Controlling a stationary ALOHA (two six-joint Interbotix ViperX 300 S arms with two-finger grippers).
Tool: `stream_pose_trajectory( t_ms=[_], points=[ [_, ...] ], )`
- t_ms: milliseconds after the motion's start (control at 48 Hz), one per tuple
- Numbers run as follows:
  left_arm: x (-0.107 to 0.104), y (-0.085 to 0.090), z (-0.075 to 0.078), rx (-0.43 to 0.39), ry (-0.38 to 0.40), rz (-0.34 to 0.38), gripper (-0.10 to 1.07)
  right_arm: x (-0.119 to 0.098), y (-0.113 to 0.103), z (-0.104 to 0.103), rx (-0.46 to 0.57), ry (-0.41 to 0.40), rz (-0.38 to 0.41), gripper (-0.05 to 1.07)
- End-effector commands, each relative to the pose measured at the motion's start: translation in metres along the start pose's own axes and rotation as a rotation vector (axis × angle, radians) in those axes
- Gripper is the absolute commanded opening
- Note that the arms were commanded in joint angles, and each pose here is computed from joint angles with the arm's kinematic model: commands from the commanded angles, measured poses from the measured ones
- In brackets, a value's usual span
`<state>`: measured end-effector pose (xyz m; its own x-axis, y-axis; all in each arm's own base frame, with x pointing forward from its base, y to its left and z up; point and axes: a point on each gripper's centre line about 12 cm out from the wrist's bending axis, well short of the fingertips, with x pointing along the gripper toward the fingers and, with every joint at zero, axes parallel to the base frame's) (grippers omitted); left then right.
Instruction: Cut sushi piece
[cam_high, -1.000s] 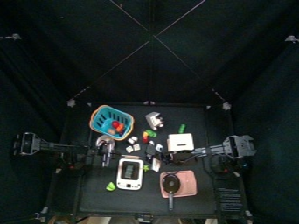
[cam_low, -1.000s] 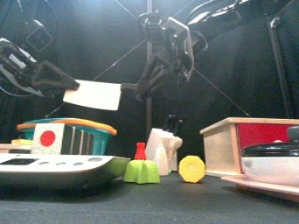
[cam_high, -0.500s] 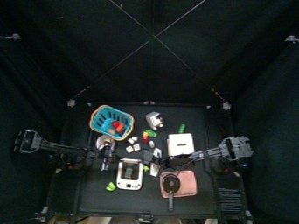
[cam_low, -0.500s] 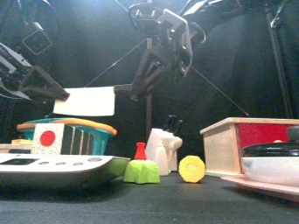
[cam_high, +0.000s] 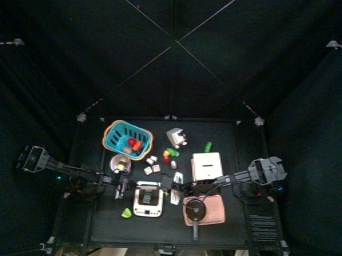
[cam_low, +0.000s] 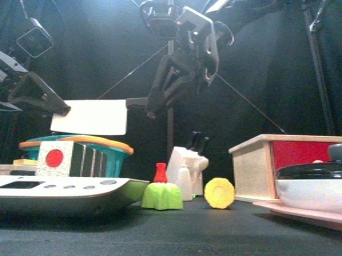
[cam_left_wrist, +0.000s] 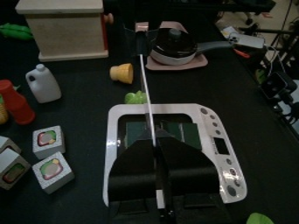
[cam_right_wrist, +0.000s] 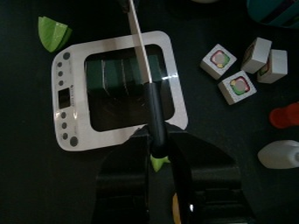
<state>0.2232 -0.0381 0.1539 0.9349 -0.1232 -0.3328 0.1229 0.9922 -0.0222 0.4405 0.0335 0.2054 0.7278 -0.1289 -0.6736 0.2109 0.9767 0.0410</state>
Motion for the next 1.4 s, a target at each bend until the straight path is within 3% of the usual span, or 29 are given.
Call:
stream_pose_trajectory(
  t_ms=[0, 292, 1375],
  points=[
    [0.004, -0.003, 0.006, 0.009, -0.01, 0.002, 0.23, -0.008, 0.0, 0.017, 0.019, -0.047, 0.013, 0.4],
    [0.005, 0.0, 0.003, 0.019, 0.006, 0.037, 0.23, -0.001, 0.002, 0.013, 0.019, -0.036, 0.018, 0.4],
    [0.007, -0.005, -0.003, 0.025, 0.041, 0.016, 0.23, 0.005, 0.004, 0.008, 0.015, -0.022, 0.019, 0.4]
  ],
)
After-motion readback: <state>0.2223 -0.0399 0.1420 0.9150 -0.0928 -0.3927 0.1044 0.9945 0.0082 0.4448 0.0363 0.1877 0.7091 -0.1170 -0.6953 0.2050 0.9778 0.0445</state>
